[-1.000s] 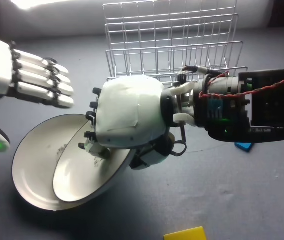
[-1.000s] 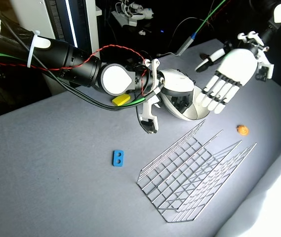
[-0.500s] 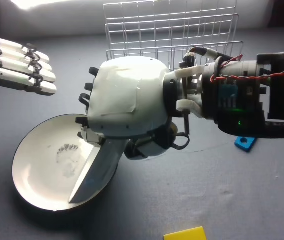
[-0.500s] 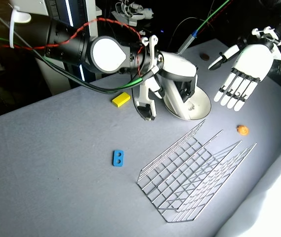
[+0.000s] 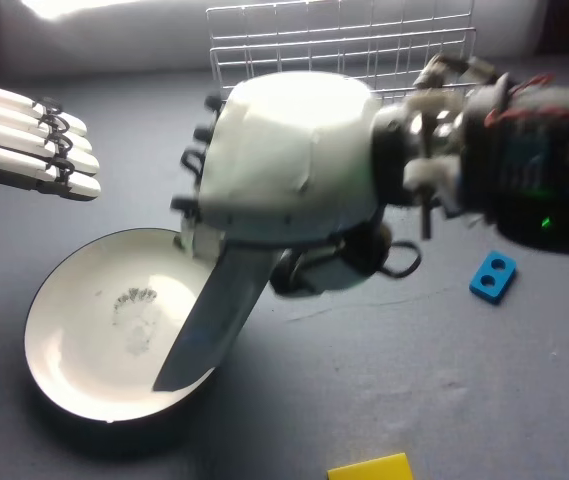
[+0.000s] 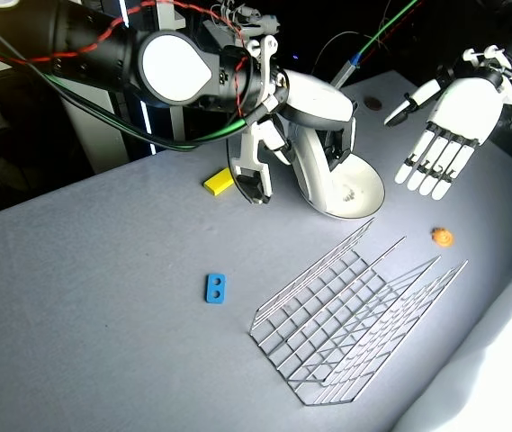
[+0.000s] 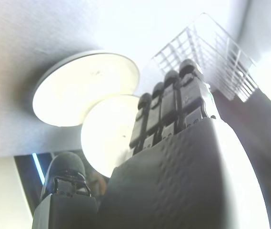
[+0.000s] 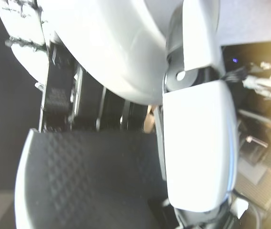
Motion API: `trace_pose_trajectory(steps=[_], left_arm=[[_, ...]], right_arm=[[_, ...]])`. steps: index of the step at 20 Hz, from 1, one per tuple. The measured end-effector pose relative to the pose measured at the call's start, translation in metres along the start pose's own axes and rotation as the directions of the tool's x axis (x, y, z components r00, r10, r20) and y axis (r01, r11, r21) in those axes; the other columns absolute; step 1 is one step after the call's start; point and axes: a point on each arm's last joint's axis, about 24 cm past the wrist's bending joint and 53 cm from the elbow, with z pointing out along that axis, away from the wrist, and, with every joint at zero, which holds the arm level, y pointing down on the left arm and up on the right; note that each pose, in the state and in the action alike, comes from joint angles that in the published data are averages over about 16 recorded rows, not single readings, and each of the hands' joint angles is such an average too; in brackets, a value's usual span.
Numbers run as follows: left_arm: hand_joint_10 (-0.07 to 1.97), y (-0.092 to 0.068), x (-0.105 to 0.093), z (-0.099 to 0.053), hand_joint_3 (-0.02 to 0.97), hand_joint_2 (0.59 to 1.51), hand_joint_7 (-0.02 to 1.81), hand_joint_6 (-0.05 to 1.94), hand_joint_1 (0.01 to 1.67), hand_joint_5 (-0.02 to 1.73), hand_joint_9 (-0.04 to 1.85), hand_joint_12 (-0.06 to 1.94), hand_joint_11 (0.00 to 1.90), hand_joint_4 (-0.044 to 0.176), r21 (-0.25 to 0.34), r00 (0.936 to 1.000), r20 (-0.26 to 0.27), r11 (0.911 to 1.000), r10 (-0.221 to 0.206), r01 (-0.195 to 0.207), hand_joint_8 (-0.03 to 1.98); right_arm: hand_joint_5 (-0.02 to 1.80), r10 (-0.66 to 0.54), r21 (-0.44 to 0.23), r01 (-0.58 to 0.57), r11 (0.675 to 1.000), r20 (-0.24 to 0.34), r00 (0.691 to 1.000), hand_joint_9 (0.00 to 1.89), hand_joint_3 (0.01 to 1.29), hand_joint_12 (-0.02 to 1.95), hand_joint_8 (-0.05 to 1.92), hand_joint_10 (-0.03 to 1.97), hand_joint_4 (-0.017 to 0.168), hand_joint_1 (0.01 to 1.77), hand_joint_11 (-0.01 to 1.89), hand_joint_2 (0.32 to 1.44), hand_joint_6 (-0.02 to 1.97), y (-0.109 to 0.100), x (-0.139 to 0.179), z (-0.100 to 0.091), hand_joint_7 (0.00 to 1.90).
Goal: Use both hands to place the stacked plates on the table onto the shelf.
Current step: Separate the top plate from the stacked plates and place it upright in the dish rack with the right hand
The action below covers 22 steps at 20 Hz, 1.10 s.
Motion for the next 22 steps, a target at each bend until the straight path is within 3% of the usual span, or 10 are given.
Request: trace_pose_trajectory(steps=[9,17,22], left_arm=[[0.01,0.0,0.01,0.0,0.019,1.159,0.02,0.0,0.02,0.02,0.02,0.0,0.02,0.003,0.005,0.9996,-0.028,1.0,0.001,-0.001,0.0],[0.01,-0.005,0.023,0.001,0.02,1.162,0.02,0.0,0.02,0.02,0.02,0.0,0.02,0.003,0.029,0.9976,-0.066,0.9994,0.021,-0.019,-0.01],[0.01,-0.011,0.031,0.003,0.019,1.164,0.01,0.01,0.02,0.02,0.02,0.0,0.02,0.002,0.054,0.9946,-0.094,0.9978,0.044,-0.039,-0.01]], right_arm=[[1.01,0.219,-0.03,-0.218,0.976,0.079,0.972,1.16,0.01,1.06,0.65,0.64,0.004,1.28,0.95,0.95,0.88,0.0,-0.048,-0.033,1.16],[0.95,0.423,-0.019,-0.425,0.905,0.139,0.895,1.09,0.01,1.13,0.72,0.96,0.002,1.34,0.96,0.95,0.92,-0.021,-0.077,-0.062,1.1],[0.93,0.503,0.012,-0.516,0.856,0.202,0.84,1.08,0.01,1.18,0.76,1.02,-0.002,1.36,0.96,0.96,0.92,-0.047,-0.093,-0.081,1.08]])
